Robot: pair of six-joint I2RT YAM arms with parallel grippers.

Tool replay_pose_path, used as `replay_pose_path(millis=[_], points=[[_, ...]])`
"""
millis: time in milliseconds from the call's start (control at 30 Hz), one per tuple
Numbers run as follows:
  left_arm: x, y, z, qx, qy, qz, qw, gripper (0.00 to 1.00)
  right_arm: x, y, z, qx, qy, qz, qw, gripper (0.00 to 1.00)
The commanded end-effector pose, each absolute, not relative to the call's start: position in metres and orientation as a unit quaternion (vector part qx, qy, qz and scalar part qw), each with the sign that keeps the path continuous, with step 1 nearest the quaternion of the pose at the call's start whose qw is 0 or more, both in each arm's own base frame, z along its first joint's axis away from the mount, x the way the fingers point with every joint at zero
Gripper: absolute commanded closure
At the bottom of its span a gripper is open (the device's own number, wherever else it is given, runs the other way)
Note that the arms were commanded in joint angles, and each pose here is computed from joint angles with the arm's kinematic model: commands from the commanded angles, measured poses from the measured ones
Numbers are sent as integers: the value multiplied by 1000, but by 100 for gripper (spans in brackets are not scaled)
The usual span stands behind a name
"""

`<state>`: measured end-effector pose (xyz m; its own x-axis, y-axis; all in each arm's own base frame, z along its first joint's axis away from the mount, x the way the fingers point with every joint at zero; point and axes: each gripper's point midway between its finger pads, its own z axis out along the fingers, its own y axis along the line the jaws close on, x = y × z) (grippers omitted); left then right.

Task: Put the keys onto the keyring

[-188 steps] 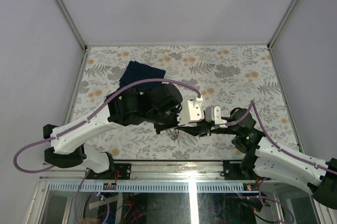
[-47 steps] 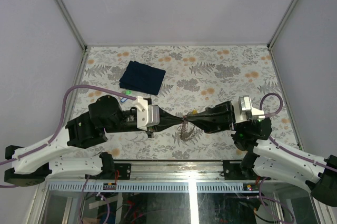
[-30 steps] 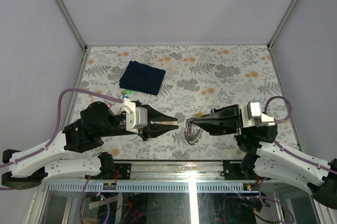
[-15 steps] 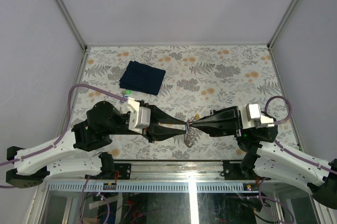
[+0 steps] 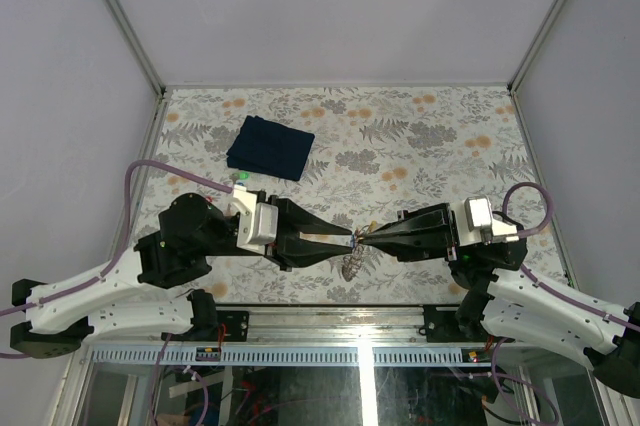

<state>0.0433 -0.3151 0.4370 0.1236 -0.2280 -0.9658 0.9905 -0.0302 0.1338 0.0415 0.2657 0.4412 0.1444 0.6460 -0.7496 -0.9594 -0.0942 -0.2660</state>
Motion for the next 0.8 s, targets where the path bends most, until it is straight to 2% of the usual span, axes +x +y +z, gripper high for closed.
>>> replay_pose_path(millis=[0,200,600,767], points=[[39,-315,454,470,365,-546,589,72,31,251,471,-390,147,616,669,100],[40,-318,453,472,365,-544,591,72,31,252,471,-391,148,617,667,100],[44,-324,442,477,377,-537,585,86,28,249,474,-390,142,620,666,100],[45,-326,441,478,379,-535,584,86,28,250,474,-391,142,620,665,100]])
